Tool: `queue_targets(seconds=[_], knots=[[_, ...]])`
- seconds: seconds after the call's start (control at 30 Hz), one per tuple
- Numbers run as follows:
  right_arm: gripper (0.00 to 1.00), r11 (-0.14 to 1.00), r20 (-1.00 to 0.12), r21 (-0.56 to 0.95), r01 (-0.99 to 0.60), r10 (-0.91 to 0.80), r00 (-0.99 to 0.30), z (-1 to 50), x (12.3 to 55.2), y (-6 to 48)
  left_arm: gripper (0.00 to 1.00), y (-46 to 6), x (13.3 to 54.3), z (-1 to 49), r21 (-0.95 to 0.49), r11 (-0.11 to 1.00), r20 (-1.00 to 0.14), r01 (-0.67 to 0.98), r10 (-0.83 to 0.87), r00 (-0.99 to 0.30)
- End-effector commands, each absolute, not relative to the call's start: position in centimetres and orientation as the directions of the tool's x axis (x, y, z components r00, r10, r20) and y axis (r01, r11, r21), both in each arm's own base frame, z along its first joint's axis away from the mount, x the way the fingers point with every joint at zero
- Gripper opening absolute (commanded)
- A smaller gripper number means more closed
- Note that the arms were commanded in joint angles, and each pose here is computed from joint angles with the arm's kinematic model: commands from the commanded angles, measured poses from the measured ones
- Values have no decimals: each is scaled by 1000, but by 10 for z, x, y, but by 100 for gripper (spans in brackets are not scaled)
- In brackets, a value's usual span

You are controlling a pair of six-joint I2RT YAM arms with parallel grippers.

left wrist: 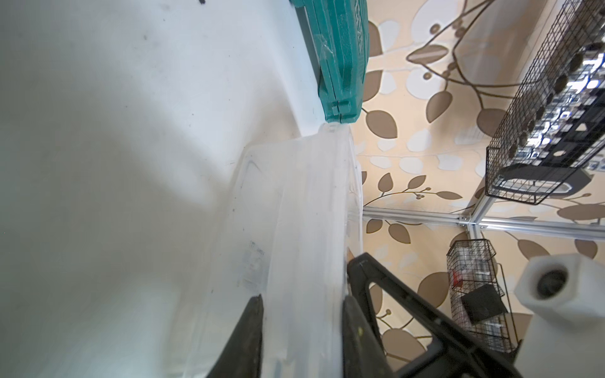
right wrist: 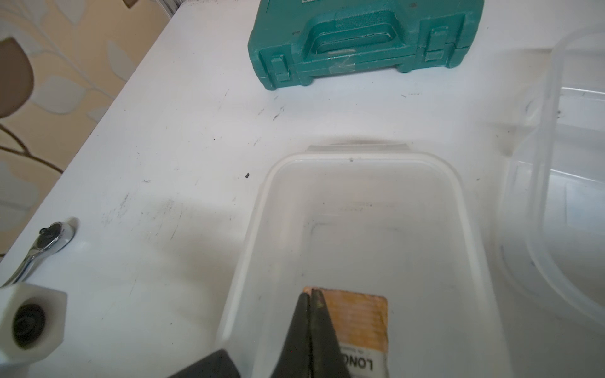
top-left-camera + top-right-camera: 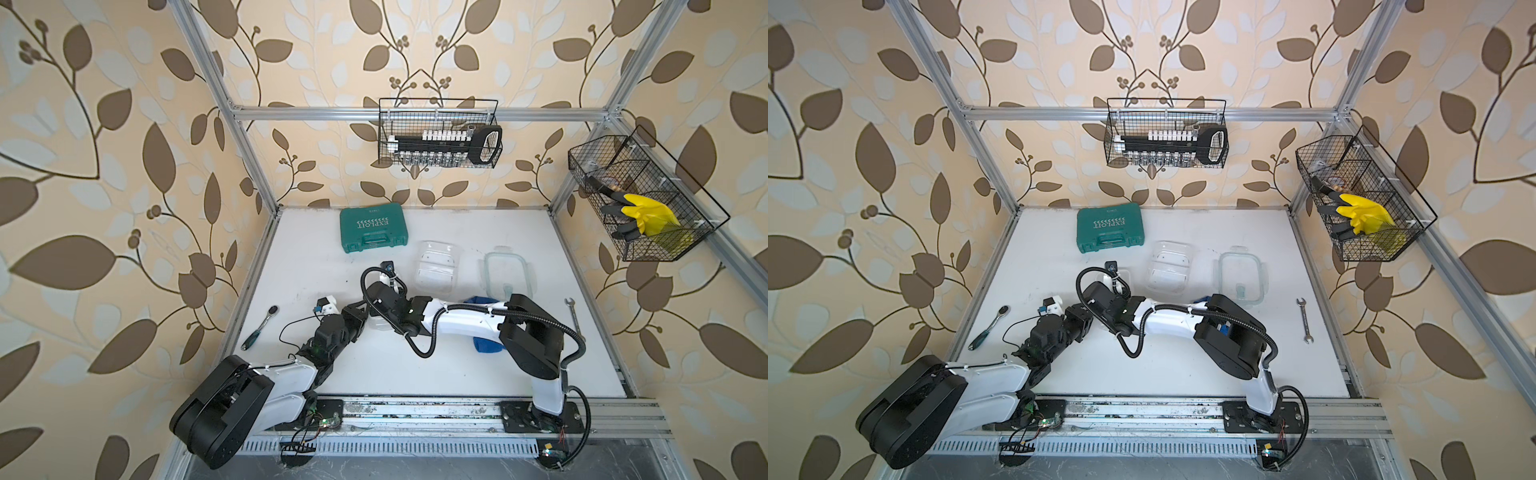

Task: Wipe the insides of the lunch boxes
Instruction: Open the fastener of the lunch box.

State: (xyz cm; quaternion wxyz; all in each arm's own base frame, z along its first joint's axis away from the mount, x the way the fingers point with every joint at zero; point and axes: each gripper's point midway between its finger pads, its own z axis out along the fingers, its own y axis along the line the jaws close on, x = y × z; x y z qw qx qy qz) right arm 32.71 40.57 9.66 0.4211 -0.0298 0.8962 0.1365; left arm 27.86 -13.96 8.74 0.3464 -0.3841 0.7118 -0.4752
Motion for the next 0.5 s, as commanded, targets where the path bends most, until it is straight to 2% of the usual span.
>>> queue_targets(seconds=[0.0,0.47], knots=[[4,975,-478,-82,-208,-221,-850,-28,264,339,26,-141,289,126,-975,195,-132,-106,-893,-431],[0,961,-426,-144,-235,-275,-862,-49,246,330,18,-132,279,120,-915,386,-295,-120,-842,-452]])
